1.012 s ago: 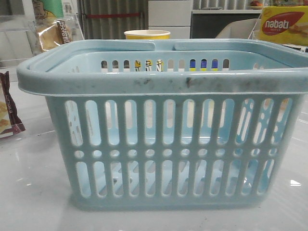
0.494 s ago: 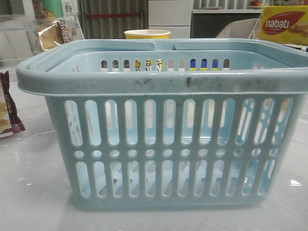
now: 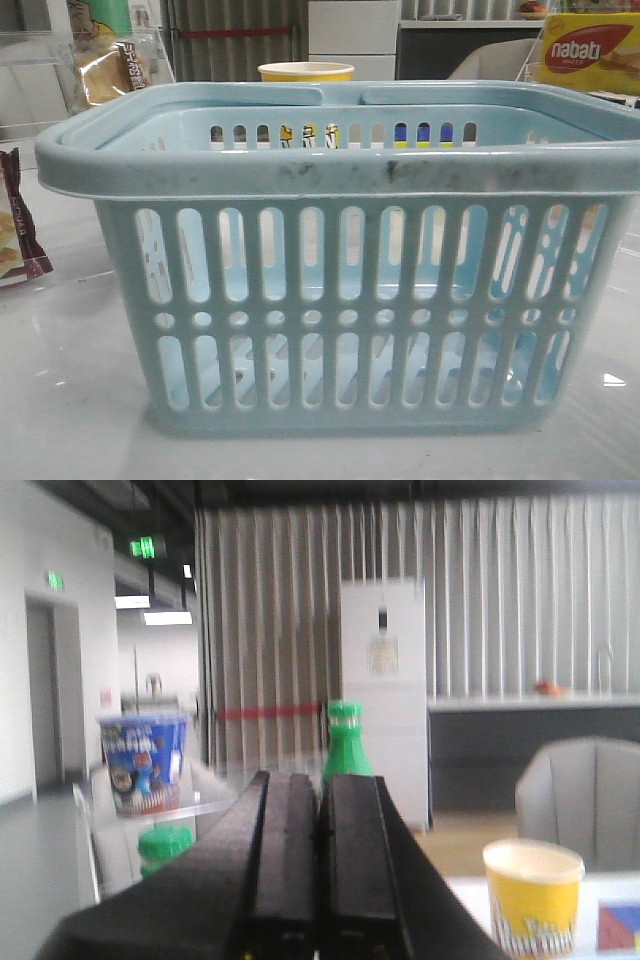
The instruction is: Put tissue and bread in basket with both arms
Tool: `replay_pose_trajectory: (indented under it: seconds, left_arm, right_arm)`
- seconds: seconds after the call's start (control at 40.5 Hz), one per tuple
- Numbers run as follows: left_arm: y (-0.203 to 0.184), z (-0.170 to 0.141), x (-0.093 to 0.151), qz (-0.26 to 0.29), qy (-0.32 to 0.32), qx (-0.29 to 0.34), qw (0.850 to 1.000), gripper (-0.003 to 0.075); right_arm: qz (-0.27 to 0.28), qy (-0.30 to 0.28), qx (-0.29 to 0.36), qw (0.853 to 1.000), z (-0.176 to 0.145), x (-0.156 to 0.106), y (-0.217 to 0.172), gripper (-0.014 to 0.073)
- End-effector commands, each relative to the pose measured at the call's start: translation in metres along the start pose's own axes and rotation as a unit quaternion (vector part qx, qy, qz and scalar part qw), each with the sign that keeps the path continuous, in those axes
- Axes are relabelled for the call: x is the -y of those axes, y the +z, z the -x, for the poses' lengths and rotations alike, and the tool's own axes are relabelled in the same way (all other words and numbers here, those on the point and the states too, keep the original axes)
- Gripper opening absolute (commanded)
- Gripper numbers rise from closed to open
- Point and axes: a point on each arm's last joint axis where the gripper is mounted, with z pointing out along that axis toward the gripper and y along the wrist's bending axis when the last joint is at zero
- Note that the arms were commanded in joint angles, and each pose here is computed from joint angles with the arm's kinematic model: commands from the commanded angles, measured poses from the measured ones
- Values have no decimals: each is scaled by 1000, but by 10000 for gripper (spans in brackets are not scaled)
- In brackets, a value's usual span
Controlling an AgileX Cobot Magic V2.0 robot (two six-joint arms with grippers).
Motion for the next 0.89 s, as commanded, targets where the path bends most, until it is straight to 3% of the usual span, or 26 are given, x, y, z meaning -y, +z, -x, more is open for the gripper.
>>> replay_pose_trajectory:
  seconds: [0.0,0.296,0.617,0.691,0.864]
  left_arm:
    - [14,11,0,-8,-8,-30,999,98]
    - [40,-22,3,-21,-9,-185,982,98]
    - [51,-35,6,-32,-35,-246,968,98]
    - [51,-36,6,-33,-36,-247,968,98]
    - [51,-36,6,-33,-36,-247,968,99]
  right_arm:
    - [-1,1,-21,1000,14,0,12,55]
    - [-3,1,-197,980,-20,0,46,55]
    - [-3,0,-298,955,-42,0,70,66]
    - [-3,0,-314,950,-47,0,76,139]
    - [-3,0,-340,940,-55,0,87,486]
